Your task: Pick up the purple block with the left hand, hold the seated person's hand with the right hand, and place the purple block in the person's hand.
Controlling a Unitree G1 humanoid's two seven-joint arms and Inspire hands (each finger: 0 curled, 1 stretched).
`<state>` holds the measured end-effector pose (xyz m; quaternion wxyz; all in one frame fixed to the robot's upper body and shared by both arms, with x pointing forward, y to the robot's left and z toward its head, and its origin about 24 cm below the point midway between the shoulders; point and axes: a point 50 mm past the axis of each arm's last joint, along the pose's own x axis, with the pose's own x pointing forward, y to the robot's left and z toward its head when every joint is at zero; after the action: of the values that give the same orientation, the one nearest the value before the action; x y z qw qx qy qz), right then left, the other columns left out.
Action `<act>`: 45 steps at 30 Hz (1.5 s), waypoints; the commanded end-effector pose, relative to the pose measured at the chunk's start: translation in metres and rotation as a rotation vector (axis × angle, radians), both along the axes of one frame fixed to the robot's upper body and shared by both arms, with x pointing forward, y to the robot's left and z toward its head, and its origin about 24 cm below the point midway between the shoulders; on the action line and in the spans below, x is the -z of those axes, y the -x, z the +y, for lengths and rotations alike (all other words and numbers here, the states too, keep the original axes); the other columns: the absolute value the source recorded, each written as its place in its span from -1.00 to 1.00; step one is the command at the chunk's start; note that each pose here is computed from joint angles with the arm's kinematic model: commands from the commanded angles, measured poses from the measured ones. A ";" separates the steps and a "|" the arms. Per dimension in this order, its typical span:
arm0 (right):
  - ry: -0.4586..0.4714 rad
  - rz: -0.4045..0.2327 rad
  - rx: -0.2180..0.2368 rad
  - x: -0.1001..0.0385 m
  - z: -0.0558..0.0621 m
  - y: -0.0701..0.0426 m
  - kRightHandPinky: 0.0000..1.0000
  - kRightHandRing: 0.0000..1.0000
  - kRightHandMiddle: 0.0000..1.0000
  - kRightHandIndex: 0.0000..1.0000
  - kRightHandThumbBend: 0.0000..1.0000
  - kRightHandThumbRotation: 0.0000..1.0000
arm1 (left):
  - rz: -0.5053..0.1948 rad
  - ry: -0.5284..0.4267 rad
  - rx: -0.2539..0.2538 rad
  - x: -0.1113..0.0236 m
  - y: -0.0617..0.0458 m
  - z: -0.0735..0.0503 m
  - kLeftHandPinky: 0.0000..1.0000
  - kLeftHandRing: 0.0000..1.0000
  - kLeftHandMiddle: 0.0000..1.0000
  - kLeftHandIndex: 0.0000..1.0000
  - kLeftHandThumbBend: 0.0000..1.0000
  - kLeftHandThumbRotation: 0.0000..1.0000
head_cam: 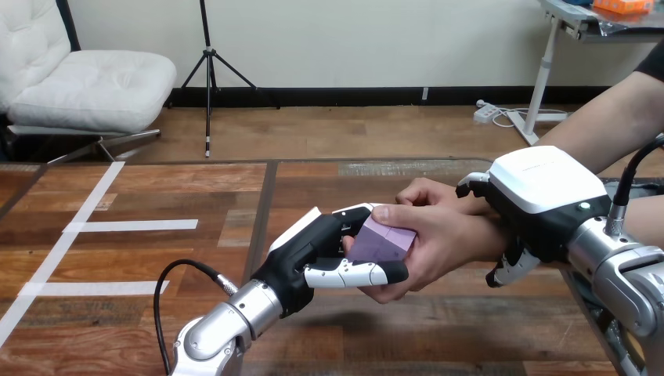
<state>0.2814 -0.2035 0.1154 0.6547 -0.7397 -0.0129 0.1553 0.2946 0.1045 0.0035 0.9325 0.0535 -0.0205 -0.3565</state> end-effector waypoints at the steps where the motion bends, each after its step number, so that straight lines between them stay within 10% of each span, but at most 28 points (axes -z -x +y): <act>1: 0.004 -0.100 -0.006 -0.017 -0.003 -0.003 0.46 0.54 0.59 0.62 0.71 -0.88 | -0.101 0.003 0.015 -0.022 -0.013 -0.005 0.48 0.62 0.70 0.68 0.92 -0.19; 32: -0.275 -0.256 -0.035 -0.023 0.006 0.029 0.42 0.51 0.55 0.57 0.77 -0.95 | -0.125 0.004 0.031 -0.021 -0.010 0.006 0.77 0.87 0.93 0.91 0.95 -0.03; 45: -0.503 -0.394 -0.040 -0.018 0.012 0.054 0.41 0.49 0.55 0.54 0.63 -0.87 | -0.140 0.171 -0.085 -0.021 -0.002 0.018 0.74 0.84 0.90 0.89 0.97 -0.12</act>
<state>0.2342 -0.1933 0.1176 0.7778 -0.6106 -0.1318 0.0696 0.2928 0.1148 0.0083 0.9357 0.0268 -0.0551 -0.3473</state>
